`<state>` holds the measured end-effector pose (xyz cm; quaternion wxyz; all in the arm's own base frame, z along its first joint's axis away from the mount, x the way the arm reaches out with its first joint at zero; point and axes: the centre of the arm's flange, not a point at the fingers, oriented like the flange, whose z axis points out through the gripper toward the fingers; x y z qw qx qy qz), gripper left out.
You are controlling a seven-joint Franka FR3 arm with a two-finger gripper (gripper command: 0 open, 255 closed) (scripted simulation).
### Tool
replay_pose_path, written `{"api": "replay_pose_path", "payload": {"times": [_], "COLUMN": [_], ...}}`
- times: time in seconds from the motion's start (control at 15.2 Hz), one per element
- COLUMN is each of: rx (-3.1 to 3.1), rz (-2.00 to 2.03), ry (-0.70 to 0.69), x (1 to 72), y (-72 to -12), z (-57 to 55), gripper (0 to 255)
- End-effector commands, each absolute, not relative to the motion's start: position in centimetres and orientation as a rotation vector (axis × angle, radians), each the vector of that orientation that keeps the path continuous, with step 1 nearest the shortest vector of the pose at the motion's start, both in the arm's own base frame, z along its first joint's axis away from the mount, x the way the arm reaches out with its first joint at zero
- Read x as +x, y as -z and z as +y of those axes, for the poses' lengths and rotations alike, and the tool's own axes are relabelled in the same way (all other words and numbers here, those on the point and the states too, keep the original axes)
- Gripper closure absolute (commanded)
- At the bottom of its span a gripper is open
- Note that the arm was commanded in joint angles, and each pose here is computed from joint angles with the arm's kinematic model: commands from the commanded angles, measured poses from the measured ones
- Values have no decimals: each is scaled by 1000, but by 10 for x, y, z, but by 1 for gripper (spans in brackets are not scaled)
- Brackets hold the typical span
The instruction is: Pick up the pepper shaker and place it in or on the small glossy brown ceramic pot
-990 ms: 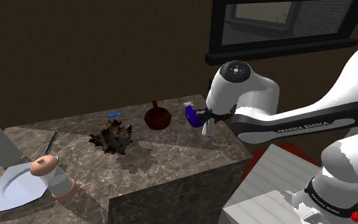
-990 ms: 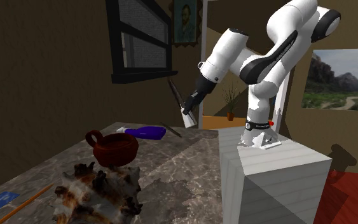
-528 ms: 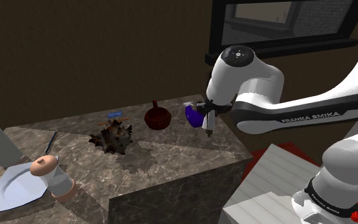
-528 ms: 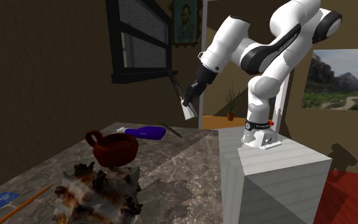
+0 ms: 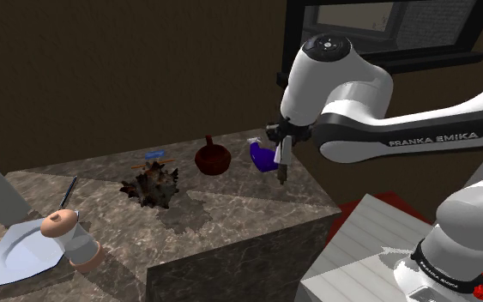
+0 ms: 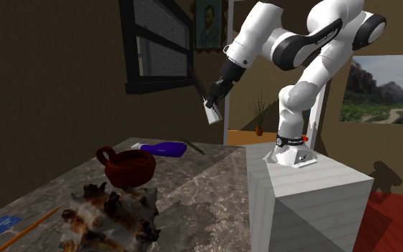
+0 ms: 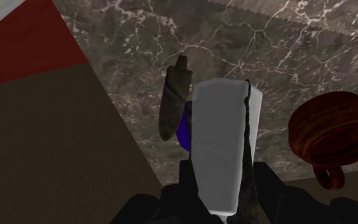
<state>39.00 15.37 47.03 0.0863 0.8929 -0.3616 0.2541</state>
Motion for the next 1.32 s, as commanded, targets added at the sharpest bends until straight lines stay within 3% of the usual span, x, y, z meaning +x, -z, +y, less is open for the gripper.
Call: {"api": "replay_pose_path", "payload": {"times": [0.0,1.25], "rx": [2661,2661], "rz": [-1078,-1078], "ry": [-757,-757], "x": [389,635], "y": [-478,-481], "z": [154,206], "gripper": [255,255]}}
